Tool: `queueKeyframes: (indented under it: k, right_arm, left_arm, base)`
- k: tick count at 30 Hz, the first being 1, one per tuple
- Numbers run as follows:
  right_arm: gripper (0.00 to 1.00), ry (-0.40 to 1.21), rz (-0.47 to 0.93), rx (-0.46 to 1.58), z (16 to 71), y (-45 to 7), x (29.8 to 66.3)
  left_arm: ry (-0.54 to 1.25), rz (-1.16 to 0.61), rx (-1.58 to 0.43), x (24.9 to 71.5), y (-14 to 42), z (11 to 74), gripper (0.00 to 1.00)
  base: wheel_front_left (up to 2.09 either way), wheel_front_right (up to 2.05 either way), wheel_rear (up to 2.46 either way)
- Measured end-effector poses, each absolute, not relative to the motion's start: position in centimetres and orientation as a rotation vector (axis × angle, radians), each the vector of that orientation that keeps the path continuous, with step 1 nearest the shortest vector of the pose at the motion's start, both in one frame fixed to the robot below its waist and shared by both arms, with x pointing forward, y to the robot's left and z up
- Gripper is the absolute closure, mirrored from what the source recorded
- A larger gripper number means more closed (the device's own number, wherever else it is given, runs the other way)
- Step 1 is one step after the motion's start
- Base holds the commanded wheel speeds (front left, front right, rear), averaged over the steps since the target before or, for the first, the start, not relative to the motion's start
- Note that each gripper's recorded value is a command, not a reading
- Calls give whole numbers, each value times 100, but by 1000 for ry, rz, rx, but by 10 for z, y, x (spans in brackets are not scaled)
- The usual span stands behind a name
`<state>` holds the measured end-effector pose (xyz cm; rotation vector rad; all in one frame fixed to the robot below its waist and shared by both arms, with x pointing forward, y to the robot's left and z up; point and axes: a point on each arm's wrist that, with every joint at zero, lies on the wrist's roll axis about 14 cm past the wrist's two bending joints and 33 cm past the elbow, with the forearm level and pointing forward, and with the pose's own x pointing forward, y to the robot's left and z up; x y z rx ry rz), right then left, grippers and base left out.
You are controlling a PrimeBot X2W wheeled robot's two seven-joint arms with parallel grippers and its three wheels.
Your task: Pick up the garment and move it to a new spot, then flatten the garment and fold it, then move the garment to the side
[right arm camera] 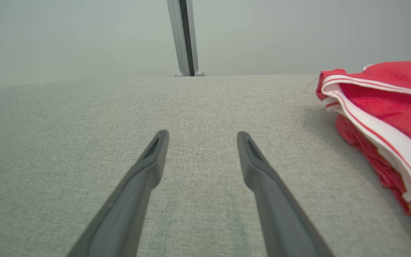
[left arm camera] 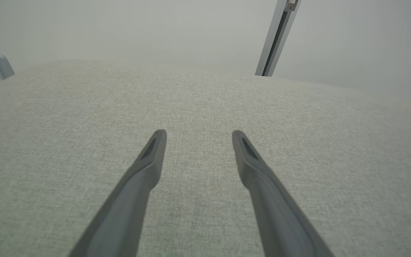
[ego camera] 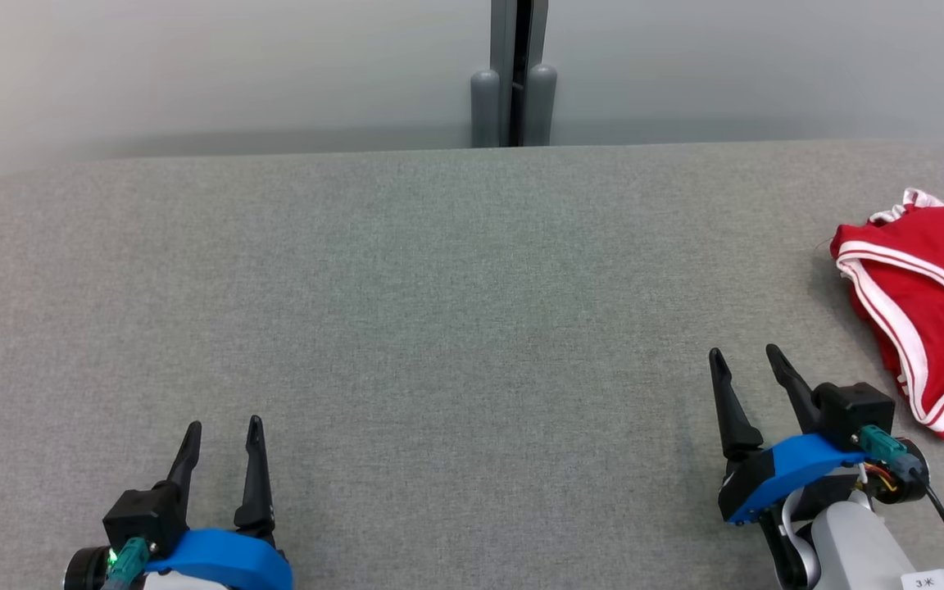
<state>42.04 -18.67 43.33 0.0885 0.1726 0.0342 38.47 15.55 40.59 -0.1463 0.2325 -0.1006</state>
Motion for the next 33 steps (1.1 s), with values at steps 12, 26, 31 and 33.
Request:
queueKeyframes:
  k: [12, 26, 31, 33]
  right_arm:
    - [0, 109, 34, 100, 456, -187, 403]
    - [0, 65, 57, 111, 471, -179, 392]
    - [0, 62, 65, 111, 473, -176, 390]
    - [0, 56, 67, 111, 475, -175, 390]
  left_arm:
    - [172, -86, -167, 372, 157, 427, 0]
    - [137, -71, -170, 358, 164, 439, 0]
    - [129, -64, -177, 355, 166, 441, 0]
    - [126, -62, -181, 354, 167, 442, 0]
  base:
    - [0, 0, 0]
    - [0, 0, 0]
    - [0, 0, 0]
    - [0, 0, 0]
